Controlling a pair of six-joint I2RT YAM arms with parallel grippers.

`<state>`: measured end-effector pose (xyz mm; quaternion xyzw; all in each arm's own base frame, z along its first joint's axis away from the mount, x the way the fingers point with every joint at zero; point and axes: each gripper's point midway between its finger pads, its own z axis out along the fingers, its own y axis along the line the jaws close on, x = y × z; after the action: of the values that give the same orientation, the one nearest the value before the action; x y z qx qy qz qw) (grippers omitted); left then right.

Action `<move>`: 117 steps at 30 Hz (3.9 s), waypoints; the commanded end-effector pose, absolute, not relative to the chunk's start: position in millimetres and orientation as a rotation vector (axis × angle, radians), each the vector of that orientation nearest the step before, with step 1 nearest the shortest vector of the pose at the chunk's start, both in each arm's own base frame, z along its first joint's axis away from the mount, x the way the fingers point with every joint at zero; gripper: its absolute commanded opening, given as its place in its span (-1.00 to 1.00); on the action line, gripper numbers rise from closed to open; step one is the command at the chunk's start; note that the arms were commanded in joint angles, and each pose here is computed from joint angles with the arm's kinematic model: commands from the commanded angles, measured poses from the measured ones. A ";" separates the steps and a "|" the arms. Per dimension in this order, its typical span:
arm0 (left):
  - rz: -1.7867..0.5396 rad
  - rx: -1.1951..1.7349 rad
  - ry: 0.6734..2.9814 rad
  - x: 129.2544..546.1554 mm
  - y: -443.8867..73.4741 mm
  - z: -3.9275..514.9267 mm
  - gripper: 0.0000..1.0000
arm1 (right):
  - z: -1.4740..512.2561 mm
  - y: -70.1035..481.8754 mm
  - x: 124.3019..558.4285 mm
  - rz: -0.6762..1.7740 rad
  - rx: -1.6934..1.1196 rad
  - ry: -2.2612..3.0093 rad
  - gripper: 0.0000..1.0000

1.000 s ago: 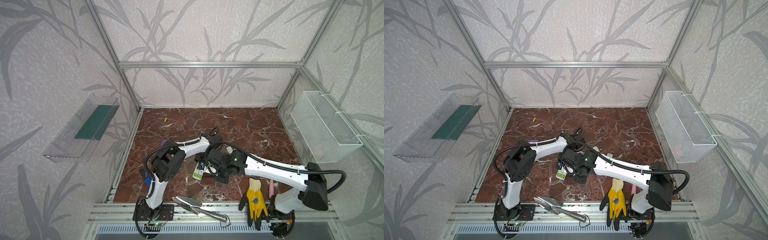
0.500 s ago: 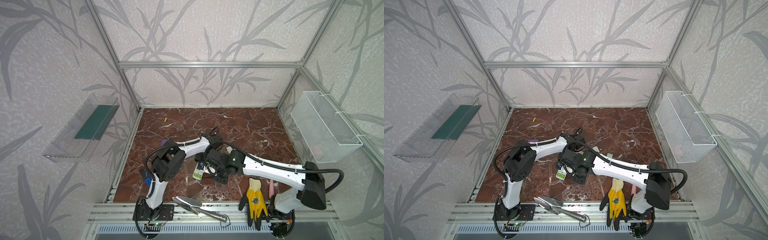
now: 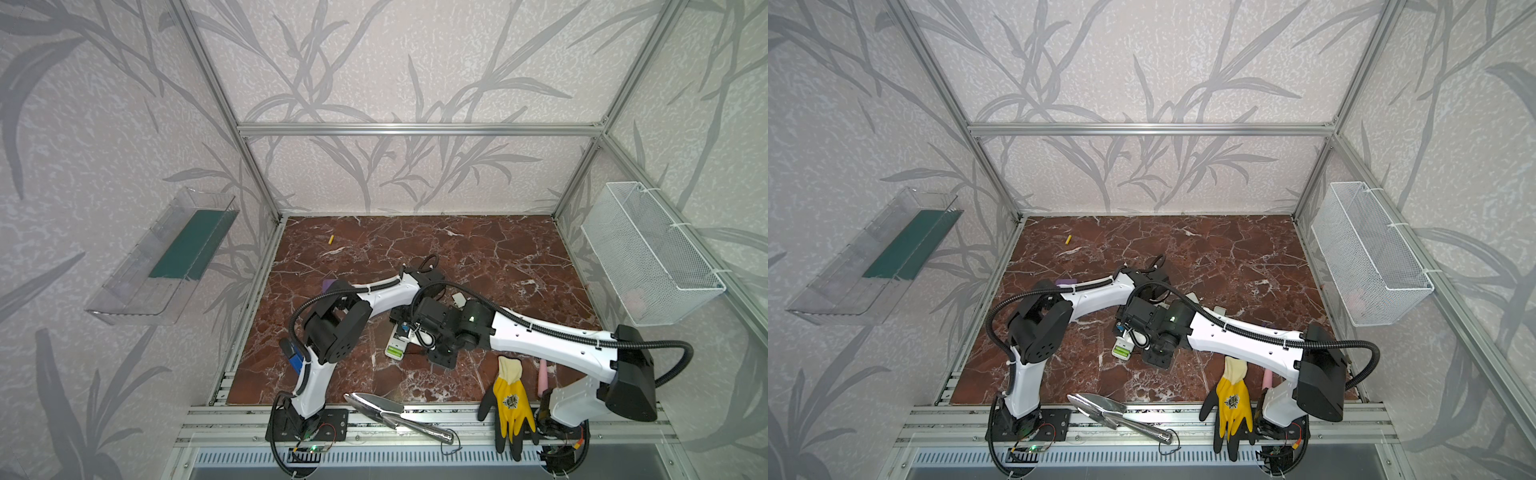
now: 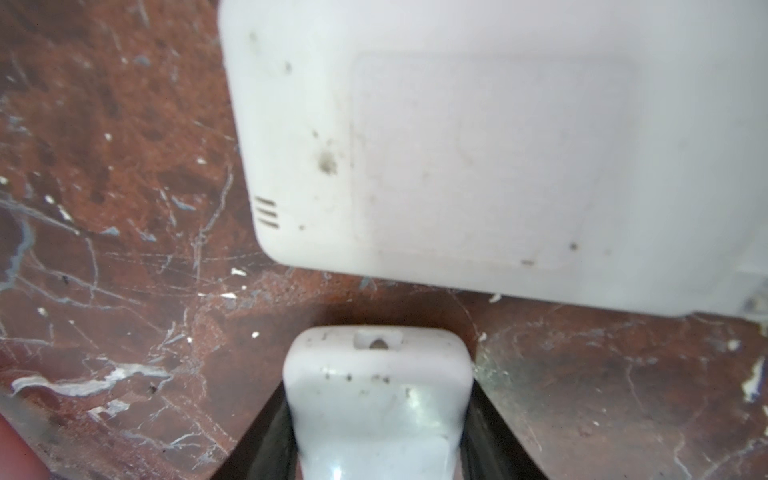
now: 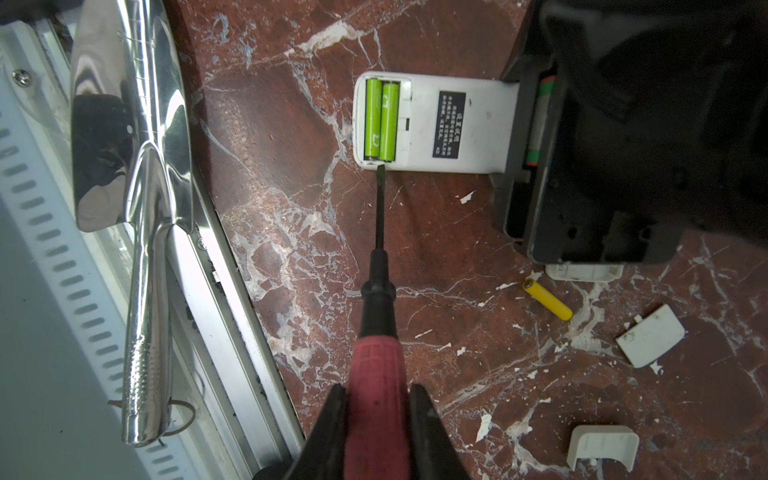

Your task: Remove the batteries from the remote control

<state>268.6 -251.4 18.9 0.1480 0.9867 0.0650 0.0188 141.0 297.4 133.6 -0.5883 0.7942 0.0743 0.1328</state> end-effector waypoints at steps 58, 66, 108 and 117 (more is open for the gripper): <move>0.411 0.469 3.059 267.3 -234.9 1.5 -1.00 | 153.2 314.2 162.5 0.221 -1.596 2.372 -1.00; 0.418 0.473 3.056 267.6 -235.2 2.0 -1.00 | 146.9 312.1 165.7 0.202 -1.590 2.397 -1.00; 0.433 0.488 3.061 265.2 -236.4 -5.2 -1.00 | 128.3 316.0 168.9 0.154 -1.609 2.462 -1.00; 0.439 0.492 3.060 264.9 -236.1 -6.3 -1.00 | 122.2 316.7 169.7 0.123 -1.630 2.488 -1.00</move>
<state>275.9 -246.5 18.9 0.1453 0.9854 0.0861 0.0213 157.2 310.0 134.2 -0.5598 0.8222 0.0515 0.0896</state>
